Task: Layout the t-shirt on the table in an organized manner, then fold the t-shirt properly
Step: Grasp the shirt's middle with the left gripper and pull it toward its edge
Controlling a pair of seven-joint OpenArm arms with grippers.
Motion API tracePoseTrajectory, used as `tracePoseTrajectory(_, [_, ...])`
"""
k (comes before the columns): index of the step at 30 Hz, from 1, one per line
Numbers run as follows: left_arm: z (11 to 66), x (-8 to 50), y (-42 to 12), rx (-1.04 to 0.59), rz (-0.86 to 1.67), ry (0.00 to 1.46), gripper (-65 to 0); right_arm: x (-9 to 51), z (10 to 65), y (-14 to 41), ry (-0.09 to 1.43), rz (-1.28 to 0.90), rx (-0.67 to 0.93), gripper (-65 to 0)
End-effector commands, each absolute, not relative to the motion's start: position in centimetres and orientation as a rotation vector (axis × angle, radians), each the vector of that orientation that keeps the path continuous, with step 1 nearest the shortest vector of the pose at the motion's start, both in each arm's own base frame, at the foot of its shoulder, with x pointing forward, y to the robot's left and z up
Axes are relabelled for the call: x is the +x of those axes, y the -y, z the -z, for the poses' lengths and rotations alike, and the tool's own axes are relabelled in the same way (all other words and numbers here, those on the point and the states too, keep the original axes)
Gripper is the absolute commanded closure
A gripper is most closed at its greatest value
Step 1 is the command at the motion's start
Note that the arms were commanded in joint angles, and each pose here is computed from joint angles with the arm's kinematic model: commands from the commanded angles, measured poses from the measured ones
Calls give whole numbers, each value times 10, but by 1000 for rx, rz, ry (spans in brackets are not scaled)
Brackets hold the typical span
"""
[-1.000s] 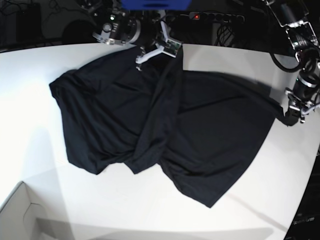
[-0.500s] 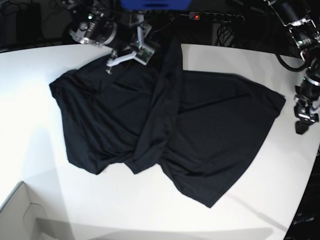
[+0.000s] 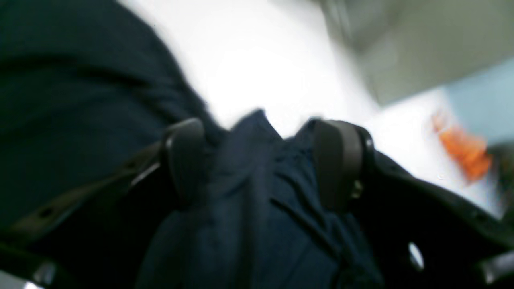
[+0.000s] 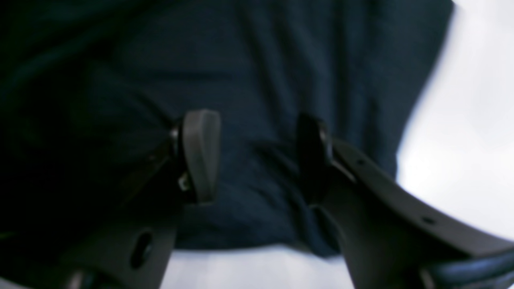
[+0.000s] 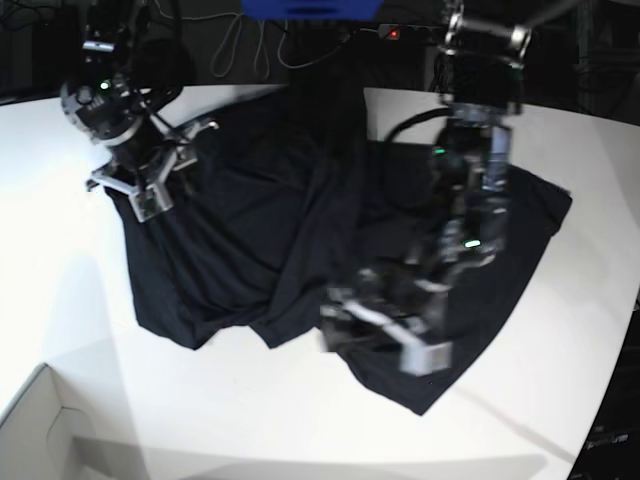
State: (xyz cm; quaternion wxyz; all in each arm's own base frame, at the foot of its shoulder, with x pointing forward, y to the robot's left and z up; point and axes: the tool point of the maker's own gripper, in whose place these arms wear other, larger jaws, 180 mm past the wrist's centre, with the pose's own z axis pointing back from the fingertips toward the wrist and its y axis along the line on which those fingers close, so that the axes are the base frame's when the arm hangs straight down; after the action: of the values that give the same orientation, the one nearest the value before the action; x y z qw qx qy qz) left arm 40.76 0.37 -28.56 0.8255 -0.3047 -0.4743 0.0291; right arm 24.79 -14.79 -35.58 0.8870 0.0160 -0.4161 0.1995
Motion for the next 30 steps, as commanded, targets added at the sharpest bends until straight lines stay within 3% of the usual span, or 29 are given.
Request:
tracePoseTrajectory(1, [268,416,16,-636,6,1060,-417,259,340,152,934,-402,27,-313])
tracePoseTrajectory(5, [287,417,71,-468,211,1042,-417,256,337,185,930,-333,-42,-314])
tracePoseTrajectory(10, [343,428,55,-215,324,945,-418,250,338,206,917,-289,-84,-314])
tracePoseTrajectory(20, [381,432,51,-187,336,927,-418,245,349,217,886,-251,-87,-314])
tracePoseTrajectory(26, [386,419,79,-196,450,931,-414,243,360,215,862,-245,-66,-314])
tracePoseTrajectory(28, [383,419,80,-197,453,937,-369,247,357,214,874,-246,-66,-314])
tracePoseTrajectory(30, [381,420,80,-204,446,943,-245,250,356,216,881,-241,-69,-313])
